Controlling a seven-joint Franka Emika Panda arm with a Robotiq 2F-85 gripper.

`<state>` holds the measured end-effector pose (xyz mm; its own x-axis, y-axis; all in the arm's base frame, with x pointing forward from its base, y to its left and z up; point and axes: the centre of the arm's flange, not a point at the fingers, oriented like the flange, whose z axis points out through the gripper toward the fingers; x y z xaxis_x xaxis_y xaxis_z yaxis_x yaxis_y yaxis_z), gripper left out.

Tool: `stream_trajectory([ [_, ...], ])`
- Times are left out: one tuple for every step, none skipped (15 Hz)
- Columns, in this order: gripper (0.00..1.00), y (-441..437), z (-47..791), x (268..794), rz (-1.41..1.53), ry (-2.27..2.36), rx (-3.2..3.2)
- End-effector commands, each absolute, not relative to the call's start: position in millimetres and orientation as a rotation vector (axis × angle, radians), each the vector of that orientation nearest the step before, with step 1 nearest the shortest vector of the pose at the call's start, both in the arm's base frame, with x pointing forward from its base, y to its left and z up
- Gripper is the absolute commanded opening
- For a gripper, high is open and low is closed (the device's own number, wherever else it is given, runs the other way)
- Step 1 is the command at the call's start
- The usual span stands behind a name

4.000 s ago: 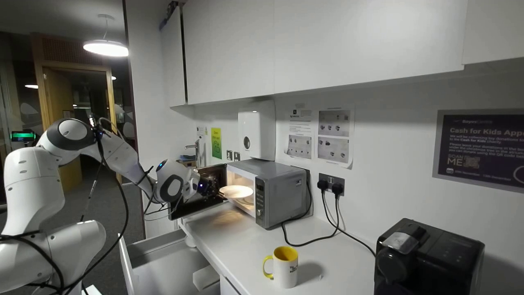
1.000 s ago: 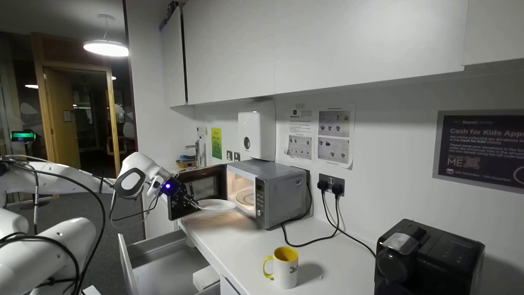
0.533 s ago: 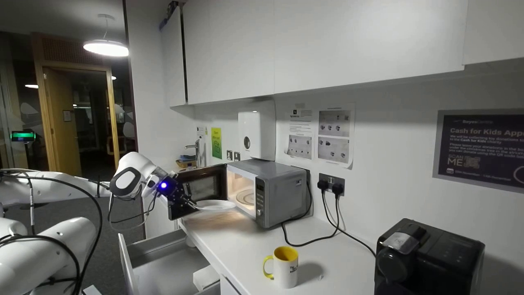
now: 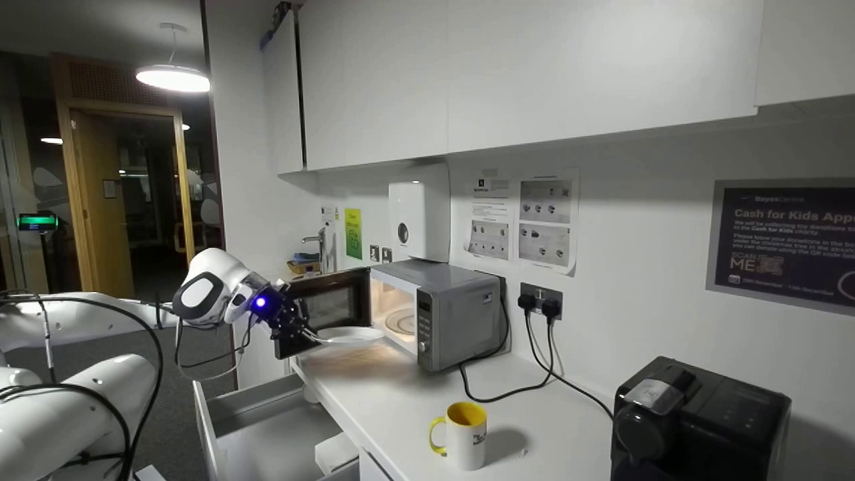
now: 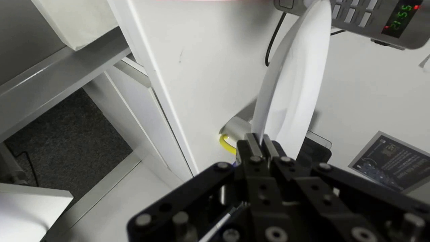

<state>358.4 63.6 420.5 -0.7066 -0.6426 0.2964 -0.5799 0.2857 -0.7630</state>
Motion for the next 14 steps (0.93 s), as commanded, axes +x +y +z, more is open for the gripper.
stream_trajectory([
  [0.01,57.0,431.6,351.2,-1.499,2.417,-1.137],
  [0.01,57.2,431.2,359.6,-1.489,2.392,-1.16],
  [0.01,58.1,431.0,366.6,-1.477,2.369,-1.18],
  [0.04,63.8,423.6,359.4,-1.456,2.431,-1.172],
  [0.04,64.9,424.2,360.6,-1.462,2.417,-1.176],
  [0.04,65.7,424.2,361.4,-1.465,2.41,-1.179],
  [0.04,66.1,424.0,361.7,-1.466,2.409,-1.18],
  [0.04,66.2,423.8,361.8,-1.467,2.409,-1.181],
  [0.04,66.2,423.8,361.8,-1.467,2.409,-1.181],
  [0.04,66.2,423.8,361.8,-1.467,2.409,-1.181],
  [0.04,66.2,423.8,361.9,-1.467,2.409,-1.181],
  [0.01,66.2,423.8,361.9,-1.467,2.409,-1.181],
  [0.01,63.9,421.7,363.1,-1.473,2.41,-1.18],
  [0.01,61.0,420.0,363.6,-1.478,2.415,-1.174],
])
